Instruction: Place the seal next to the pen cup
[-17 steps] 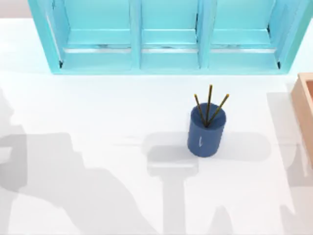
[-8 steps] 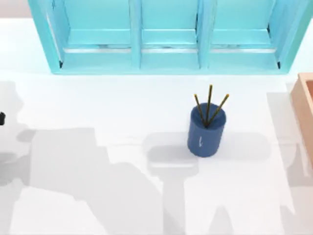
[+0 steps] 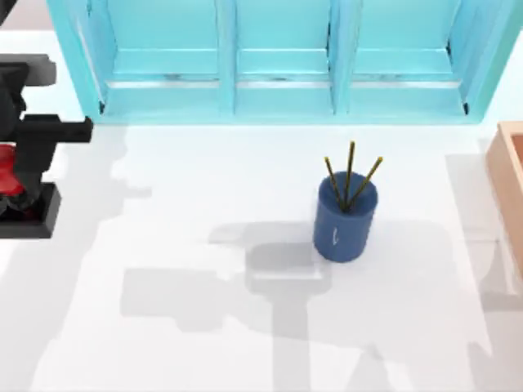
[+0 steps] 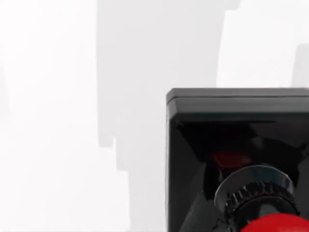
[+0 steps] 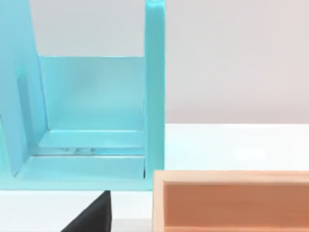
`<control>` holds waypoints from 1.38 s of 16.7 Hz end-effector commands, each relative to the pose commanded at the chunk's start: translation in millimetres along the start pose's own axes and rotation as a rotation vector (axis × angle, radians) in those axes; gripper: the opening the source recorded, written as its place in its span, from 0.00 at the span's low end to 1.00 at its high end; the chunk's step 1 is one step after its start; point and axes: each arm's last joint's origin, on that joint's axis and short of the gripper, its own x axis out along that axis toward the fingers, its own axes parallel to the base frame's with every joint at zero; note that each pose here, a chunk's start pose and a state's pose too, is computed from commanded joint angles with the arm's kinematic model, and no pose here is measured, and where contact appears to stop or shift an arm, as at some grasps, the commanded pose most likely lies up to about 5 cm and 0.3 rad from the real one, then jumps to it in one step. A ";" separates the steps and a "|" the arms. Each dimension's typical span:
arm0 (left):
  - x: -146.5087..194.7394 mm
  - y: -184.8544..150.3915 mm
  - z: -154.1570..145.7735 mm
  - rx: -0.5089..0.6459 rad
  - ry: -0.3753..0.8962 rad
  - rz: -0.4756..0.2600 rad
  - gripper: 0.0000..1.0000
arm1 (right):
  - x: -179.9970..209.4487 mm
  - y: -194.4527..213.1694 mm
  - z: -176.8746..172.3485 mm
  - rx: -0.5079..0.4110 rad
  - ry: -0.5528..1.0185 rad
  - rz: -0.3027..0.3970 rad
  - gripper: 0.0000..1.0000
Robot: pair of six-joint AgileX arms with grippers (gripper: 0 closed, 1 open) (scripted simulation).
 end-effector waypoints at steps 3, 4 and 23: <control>-14.3 -10.3 -6.1 0.000 -0.018 -0.002 0.00 | 0.0 0.0 0.0 0.000 0.000 0.000 1.00; -14.3 -10.3 -6.1 0.000 -0.018 -0.002 0.00 | 0.0 0.0 0.0 0.000 0.000 0.000 1.00; -27.1 -211.1 51.9 -0.001 -0.013 -0.007 0.00 | 0.0 0.0 0.0 0.000 0.000 0.000 1.00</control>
